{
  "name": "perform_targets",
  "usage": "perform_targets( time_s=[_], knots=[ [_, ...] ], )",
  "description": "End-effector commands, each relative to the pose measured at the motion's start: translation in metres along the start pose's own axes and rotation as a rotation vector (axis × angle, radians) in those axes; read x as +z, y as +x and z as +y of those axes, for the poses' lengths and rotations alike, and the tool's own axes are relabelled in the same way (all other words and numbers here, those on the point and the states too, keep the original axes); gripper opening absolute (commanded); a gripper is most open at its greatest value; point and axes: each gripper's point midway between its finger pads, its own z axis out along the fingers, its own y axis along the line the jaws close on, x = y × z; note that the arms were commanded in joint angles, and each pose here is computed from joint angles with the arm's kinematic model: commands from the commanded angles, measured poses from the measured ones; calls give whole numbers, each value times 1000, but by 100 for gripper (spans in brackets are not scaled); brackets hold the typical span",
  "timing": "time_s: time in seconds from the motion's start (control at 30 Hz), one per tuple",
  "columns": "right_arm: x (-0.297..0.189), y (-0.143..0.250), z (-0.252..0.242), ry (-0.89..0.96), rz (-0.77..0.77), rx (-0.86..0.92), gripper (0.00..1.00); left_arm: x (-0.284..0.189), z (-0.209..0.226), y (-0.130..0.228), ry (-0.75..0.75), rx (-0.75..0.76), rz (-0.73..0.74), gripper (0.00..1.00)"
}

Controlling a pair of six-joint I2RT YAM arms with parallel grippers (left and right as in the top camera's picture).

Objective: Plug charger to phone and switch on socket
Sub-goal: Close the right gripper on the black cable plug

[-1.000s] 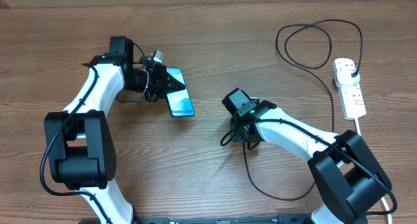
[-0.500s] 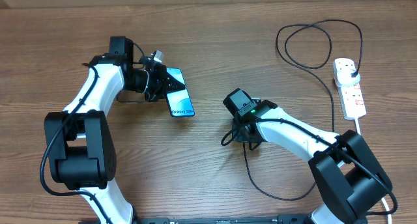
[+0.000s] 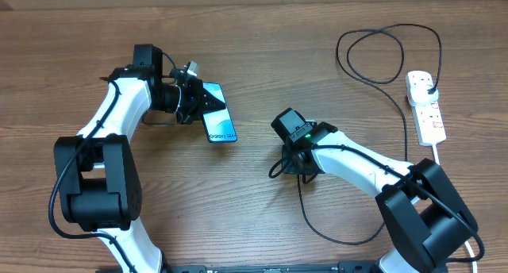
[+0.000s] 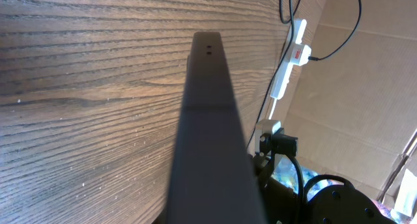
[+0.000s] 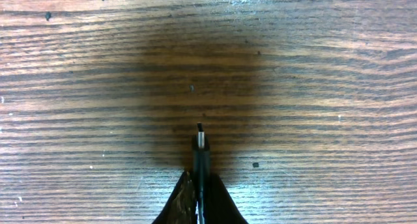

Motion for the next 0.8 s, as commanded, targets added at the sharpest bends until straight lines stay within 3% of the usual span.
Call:
perform_targets(
  time_s=[0.0, 0.77],
  knots=[
    [13, 17, -14, 52, 55, -8, 4, 1, -6, 3, 19, 15, 8, 4],
    [13, 18, -13, 47, 60, -12, 4, -1, -25, 10, 128, 147, 37, 4]
  ],
)
